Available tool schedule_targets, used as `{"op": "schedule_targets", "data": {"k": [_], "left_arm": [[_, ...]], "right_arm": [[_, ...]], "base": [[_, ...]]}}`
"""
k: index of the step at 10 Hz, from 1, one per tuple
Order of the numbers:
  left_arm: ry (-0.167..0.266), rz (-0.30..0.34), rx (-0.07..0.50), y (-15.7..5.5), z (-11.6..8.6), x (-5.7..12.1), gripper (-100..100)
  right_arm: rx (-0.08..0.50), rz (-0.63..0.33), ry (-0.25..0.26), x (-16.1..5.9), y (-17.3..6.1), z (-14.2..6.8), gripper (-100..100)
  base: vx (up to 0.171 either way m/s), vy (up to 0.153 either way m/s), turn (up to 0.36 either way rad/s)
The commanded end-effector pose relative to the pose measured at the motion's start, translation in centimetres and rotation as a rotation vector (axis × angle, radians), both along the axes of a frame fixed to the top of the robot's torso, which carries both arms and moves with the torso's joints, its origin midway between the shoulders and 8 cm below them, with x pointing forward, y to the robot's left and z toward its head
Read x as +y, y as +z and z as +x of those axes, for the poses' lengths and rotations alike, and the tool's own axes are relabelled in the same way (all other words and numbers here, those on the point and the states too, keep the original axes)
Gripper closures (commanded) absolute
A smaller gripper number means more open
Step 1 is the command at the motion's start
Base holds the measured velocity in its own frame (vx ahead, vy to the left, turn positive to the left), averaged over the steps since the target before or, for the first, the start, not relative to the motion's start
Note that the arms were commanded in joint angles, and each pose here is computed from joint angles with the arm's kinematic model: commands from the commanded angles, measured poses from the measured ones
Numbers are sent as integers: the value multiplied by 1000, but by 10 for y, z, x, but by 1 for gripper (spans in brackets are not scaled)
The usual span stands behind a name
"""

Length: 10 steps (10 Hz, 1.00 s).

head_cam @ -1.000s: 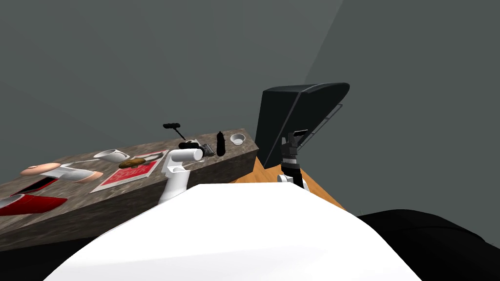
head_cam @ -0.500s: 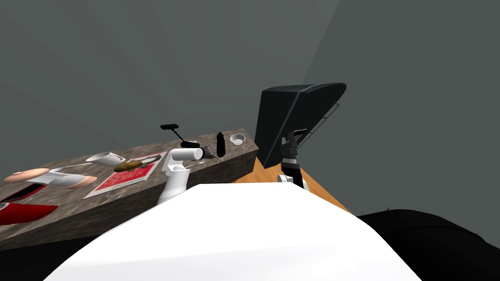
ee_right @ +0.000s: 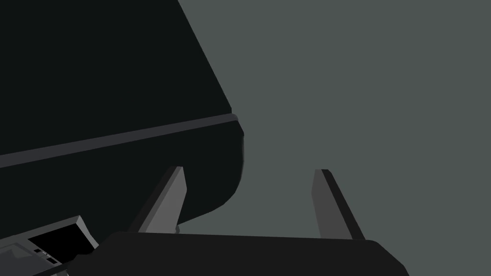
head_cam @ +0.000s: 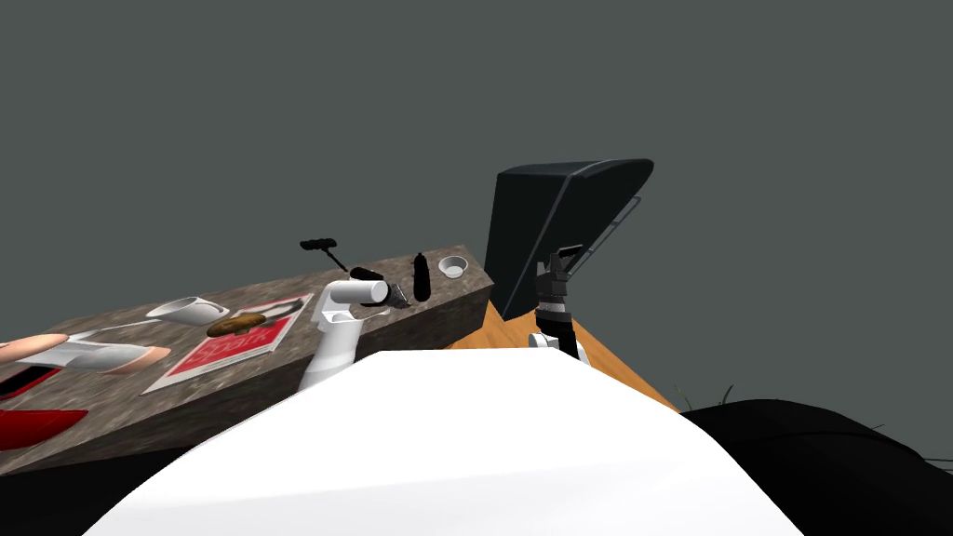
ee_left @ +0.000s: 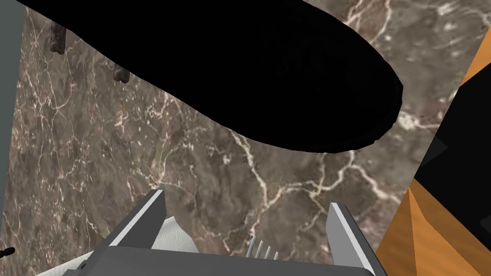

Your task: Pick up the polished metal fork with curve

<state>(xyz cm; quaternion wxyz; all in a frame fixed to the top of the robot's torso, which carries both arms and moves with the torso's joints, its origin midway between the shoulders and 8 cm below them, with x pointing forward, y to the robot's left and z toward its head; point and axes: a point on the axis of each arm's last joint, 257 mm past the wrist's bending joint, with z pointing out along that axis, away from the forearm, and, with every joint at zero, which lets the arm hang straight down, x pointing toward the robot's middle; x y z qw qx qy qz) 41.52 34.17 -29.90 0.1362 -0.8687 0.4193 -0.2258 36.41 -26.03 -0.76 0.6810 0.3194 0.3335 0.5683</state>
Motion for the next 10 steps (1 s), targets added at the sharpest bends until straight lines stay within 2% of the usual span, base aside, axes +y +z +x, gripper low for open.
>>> {"op": "schedule_targets", "data": {"k": [1,4,5,7,10], "left_arm": [[1,-2,45,-6,-8,0,-100],[0,1,132,-15,-23,1,-100],[0,0,139,-15,-25,1,-100],[0,8,211,-21,-39,4,-100],[1,22,283,-25,-53,9,-100]], "right_arm": [[0,0,0,0,0,0,0],[0,0,0,0,0,0,0],[0,0,0,0,0,0,0],[0,0,0,0,0,0,0],[0,0,0,0,0,0,0]], "base": [[10,34,-39],[4,39,-45],[11,34,-31],[9,41,-58],[11,51,-43]]}}
